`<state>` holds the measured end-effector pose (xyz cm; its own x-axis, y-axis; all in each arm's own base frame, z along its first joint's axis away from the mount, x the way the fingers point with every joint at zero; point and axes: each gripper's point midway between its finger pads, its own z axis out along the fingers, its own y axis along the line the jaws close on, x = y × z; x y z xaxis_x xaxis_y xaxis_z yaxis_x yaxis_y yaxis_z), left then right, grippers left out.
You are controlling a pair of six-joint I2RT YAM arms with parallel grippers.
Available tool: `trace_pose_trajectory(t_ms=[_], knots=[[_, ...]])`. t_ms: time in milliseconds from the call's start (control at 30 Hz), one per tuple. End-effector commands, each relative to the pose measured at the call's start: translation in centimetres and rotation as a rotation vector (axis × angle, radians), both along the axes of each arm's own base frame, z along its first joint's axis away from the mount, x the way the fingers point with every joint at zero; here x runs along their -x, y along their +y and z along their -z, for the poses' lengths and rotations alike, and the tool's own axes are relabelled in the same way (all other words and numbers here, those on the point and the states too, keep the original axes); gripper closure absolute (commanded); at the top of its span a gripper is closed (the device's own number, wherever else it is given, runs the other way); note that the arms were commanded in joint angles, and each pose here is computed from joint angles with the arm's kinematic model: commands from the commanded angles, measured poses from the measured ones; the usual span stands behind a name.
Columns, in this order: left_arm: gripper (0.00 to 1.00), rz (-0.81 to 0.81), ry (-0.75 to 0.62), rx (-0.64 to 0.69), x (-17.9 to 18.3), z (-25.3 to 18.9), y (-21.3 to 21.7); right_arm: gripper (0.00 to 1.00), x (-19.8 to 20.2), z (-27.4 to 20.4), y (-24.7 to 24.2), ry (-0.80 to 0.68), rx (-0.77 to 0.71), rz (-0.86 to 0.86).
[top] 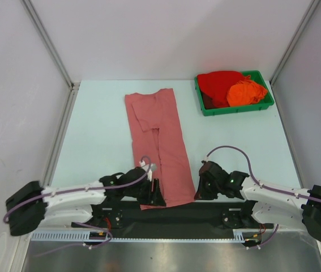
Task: Fold and stack the t-shirts
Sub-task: Fold the tshirt
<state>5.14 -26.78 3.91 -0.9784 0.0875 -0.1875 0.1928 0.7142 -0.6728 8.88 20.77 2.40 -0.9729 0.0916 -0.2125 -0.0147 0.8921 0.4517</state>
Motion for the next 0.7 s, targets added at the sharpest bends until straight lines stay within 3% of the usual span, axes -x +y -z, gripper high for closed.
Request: trace_pose_trajectory(t_ms=[0, 200, 467, 667], knots=[[0.41, -0.141, -0.102, -0.015, -1.7, -2.0, 2.3, 1.00, 0.0, 0.1, -0.2, -0.004, -0.001, 0.001], [0.37, -0.263, -0.045, -0.151, -0.5, -0.4, 7.5, 1.00, -0.1, -0.4, 0.0, -0.013, -0.012, -0.013], [0.41, -0.417, -0.006, -0.354, -0.5, 2.5, 11.7, 1.00, 0.0, -0.7, 0.1, -0.023, -0.032, -0.017], [0.43, -0.447, 0.045, -0.272, -0.4, 3.2, 10.2, 1.00, -0.1, -0.9, 0.0, -0.032, -0.037, -0.016]])
